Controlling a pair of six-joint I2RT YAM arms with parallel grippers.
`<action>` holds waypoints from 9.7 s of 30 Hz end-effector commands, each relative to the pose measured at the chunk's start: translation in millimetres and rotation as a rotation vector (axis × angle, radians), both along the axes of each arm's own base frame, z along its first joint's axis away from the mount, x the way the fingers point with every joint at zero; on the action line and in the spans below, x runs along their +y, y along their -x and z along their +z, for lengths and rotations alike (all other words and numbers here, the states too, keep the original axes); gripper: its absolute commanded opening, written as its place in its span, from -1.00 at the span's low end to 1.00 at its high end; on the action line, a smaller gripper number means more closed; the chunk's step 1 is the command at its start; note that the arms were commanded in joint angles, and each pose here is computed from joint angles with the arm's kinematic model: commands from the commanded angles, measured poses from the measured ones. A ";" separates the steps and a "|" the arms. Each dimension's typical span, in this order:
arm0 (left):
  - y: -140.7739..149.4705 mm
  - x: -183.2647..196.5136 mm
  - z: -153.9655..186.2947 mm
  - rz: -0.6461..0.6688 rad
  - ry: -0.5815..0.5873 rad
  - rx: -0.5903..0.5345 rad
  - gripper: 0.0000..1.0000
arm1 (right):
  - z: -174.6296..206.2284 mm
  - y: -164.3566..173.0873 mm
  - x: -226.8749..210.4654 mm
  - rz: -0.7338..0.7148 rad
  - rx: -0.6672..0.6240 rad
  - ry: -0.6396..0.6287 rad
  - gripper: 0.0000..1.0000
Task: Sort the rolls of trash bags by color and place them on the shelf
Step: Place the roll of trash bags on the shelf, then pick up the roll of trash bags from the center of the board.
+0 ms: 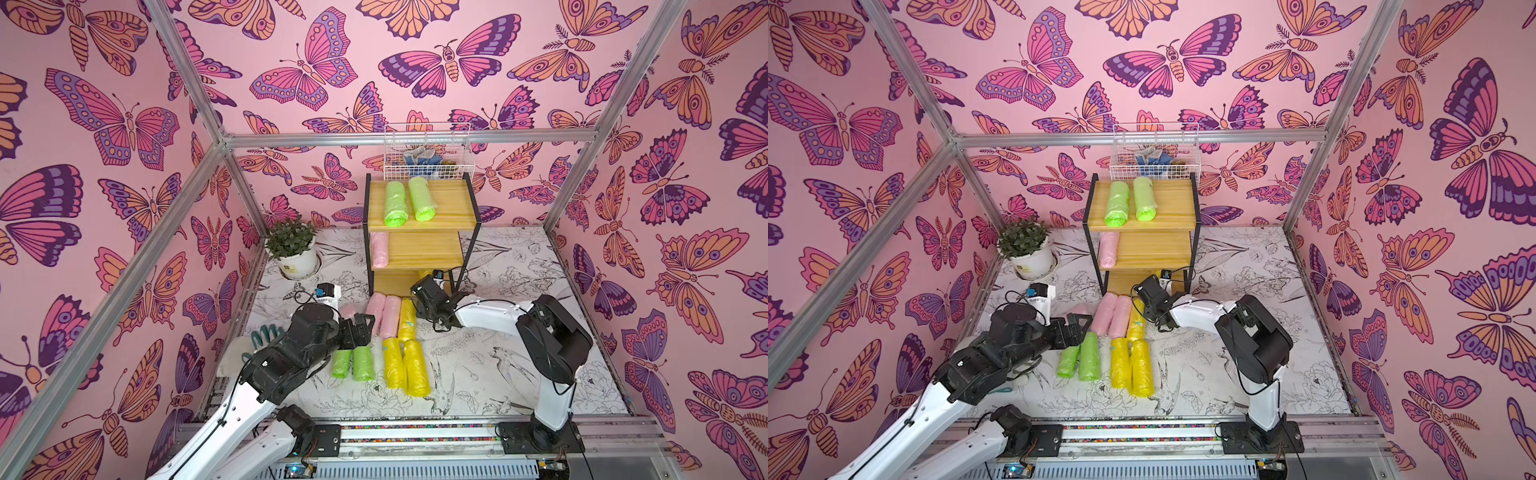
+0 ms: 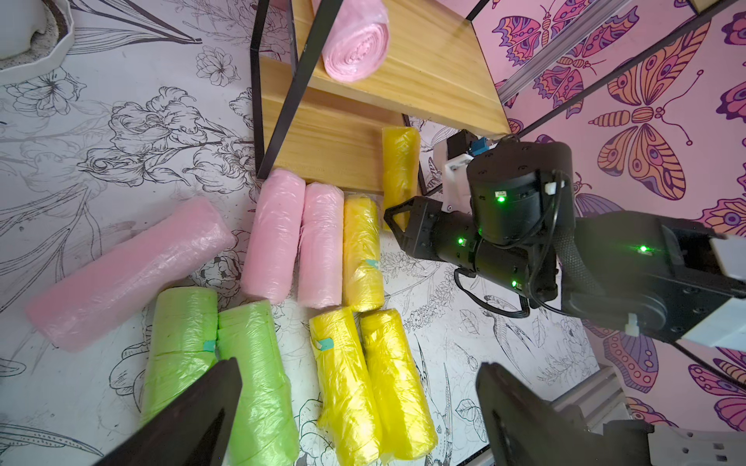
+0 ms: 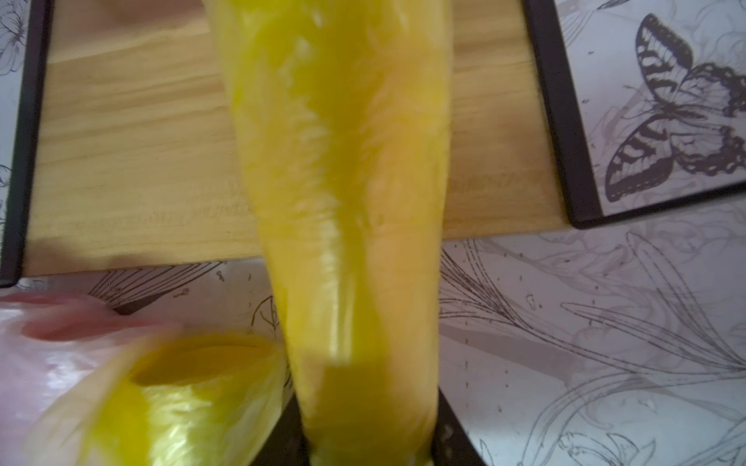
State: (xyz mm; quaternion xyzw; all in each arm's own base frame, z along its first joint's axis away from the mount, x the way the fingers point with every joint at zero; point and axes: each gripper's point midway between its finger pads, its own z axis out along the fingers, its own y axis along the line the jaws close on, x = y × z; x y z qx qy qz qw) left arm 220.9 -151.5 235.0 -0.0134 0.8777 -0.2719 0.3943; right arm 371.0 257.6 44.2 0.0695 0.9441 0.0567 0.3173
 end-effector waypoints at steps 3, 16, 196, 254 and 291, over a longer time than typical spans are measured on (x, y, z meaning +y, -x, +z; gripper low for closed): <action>-2.6 -2.1 3.3 -0.012 -0.013 -0.019 0.94 | 63.0 -72.1 -14.2 -0.117 -0.223 -0.103 0.09; -4.8 -3.3 -3.4 -0.006 -0.021 0.003 0.94 | 66.7 -42.5 -25.6 -0.054 -0.195 -0.146 0.57; 0.6 -159.2 -99.9 -0.181 -0.232 0.166 0.51 | 101.6 186.2 -127.0 0.112 -0.083 -0.274 0.58; 20.1 -144.9 -150.8 -0.246 -0.347 0.664 0.54 | 131.0 240.8 -89.3 0.150 -0.169 -0.197 0.63; 11.0 -181.3 -107.7 -0.125 -0.044 0.620 -1.00 | 178.0 234.2 -70.2 0.379 -0.315 -0.084 0.83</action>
